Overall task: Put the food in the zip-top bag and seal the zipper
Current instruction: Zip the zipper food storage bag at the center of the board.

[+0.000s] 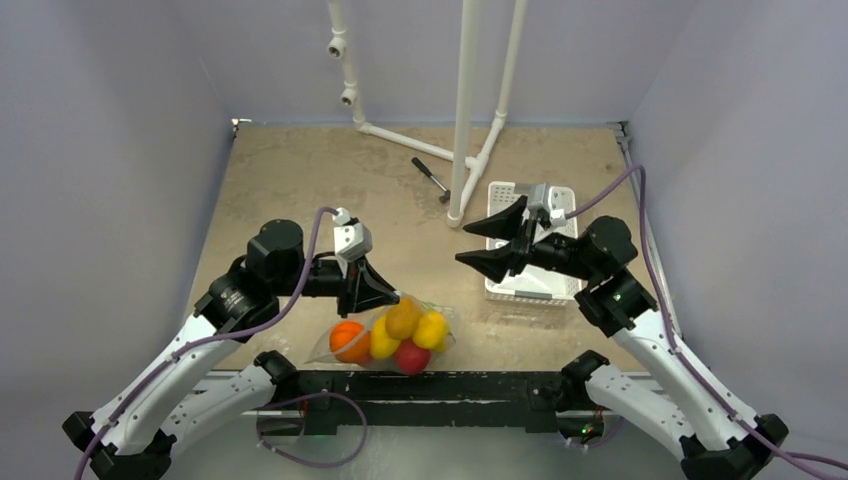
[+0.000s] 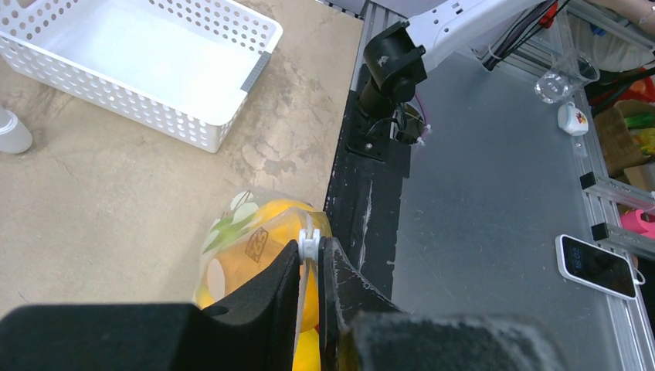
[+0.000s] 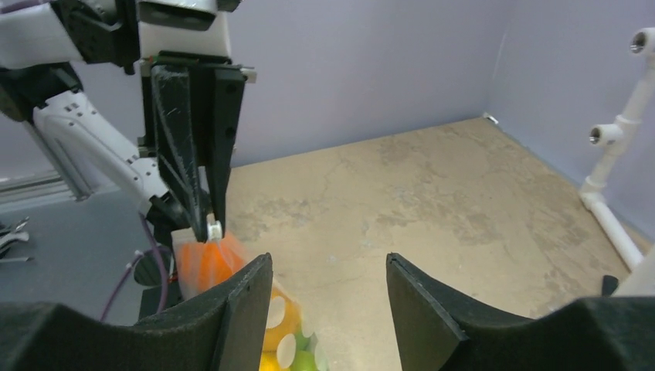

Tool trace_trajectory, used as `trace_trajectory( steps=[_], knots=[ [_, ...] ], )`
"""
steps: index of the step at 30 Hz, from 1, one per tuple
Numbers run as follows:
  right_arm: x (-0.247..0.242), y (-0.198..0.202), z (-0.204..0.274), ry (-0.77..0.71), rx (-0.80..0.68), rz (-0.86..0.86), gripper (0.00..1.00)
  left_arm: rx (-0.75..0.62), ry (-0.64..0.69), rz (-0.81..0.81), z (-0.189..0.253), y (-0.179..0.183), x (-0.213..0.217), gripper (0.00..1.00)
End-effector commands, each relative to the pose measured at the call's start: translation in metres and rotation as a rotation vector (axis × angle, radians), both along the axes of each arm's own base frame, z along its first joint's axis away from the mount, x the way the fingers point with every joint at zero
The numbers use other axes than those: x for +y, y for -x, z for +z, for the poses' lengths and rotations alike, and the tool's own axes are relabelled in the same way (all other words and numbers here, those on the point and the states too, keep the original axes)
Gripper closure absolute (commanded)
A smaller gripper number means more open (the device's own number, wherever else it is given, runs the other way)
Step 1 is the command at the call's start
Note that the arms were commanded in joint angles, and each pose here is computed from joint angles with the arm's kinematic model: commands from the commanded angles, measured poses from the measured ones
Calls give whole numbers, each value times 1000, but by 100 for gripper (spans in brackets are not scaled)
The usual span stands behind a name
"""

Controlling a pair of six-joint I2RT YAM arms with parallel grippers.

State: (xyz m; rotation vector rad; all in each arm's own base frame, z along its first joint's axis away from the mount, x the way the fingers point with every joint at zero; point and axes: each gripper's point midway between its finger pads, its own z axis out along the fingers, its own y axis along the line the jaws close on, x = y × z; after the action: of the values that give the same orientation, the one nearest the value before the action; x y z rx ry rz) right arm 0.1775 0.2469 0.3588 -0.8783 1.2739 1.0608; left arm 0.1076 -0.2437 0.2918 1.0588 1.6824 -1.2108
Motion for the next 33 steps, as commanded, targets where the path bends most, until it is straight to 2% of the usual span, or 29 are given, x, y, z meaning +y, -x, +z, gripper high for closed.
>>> trace_trajectory(
  steps=[1,10,21,33],
  knots=[
    [14,17,7,-7,-85,62,40,-21,47,-37,12,8,-1,100],
    [50,21,-16,62,-58,80,38,-22,47,-54,11,14,2,100],
    [87,49,-47,145,-49,256,39,-27,41,-47,9,14,3,100],
    [113,67,-58,159,-36,350,41,-34,42,-50,9,15,4,100]
  ],
)
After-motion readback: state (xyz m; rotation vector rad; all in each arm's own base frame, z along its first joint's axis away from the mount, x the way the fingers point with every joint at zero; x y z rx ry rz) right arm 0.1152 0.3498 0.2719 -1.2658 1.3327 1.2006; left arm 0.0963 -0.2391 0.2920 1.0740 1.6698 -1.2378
